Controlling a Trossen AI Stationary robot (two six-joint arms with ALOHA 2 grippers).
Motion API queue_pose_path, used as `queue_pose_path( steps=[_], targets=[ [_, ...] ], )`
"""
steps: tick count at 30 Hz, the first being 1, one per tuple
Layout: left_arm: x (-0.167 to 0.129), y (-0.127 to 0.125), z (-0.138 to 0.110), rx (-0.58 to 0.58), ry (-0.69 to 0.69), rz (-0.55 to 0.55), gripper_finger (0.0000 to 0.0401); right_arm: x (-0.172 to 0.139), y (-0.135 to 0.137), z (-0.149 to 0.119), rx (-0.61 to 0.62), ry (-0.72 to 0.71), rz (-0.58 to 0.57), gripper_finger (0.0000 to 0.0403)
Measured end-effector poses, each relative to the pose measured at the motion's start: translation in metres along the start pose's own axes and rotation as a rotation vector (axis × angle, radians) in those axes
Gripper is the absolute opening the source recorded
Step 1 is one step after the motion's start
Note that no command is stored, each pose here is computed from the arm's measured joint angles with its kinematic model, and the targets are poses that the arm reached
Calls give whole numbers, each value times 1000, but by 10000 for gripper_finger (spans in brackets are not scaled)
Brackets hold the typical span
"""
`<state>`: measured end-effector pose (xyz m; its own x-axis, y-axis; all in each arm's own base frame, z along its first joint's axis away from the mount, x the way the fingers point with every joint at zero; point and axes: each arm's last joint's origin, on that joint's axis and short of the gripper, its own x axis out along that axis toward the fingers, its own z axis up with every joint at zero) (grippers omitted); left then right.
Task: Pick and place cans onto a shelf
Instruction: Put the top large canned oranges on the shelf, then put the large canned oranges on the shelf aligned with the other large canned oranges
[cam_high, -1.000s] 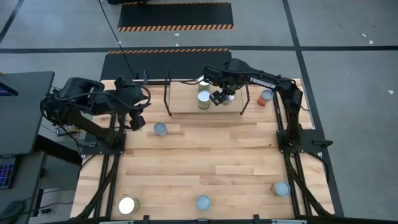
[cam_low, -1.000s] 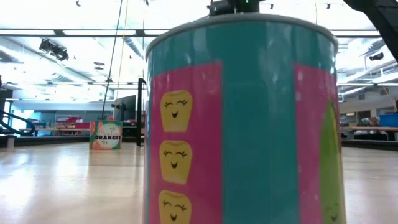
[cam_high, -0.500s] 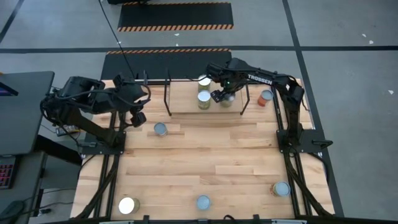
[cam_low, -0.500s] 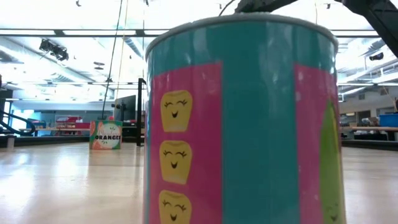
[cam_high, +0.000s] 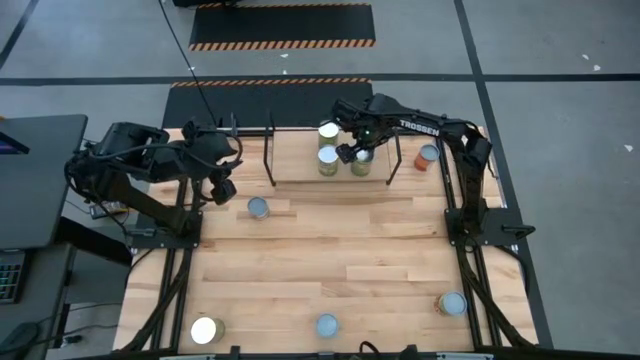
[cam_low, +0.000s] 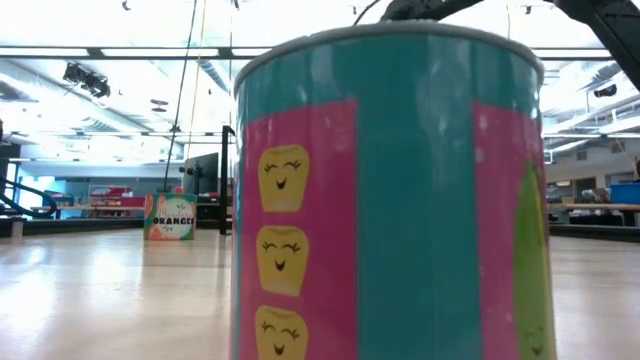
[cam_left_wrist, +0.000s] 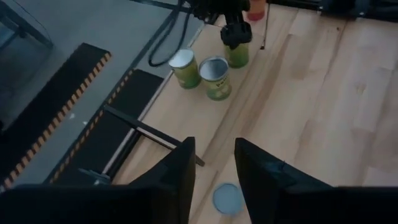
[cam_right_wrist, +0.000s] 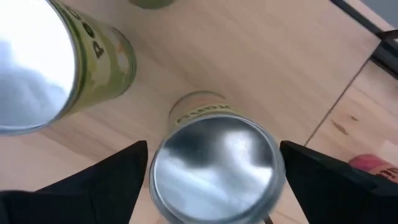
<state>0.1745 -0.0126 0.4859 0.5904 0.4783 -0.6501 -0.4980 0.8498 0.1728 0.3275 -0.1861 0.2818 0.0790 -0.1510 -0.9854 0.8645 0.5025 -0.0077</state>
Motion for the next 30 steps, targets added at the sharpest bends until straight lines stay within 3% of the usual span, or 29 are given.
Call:
queue_pose_path(
  steps=[5,8,13,17,22,30],
  targets=[
    [0,-3,-1,-7,37,-83,186,-35,-4,0,10,-114,13,368],
    [-3,-10,-4,-2,81,-206,227,-69,-6,-9,4,-213,47,366],
    [-18,-32,-14,-63,205,-474,273,-122,1,-46,-59,-380,93,366],
    [-31,-58,-25,-88,318,-597,308,-154,8,-81,-83,-485,139,366],
    [-41,-91,-44,-131,479,-648,346,-178,18,-113,-113,-562,229,366],
    [-30,-138,-111,-237,923,-461,355,-190,30,-140,-204,-574,300,366]
  ],
)
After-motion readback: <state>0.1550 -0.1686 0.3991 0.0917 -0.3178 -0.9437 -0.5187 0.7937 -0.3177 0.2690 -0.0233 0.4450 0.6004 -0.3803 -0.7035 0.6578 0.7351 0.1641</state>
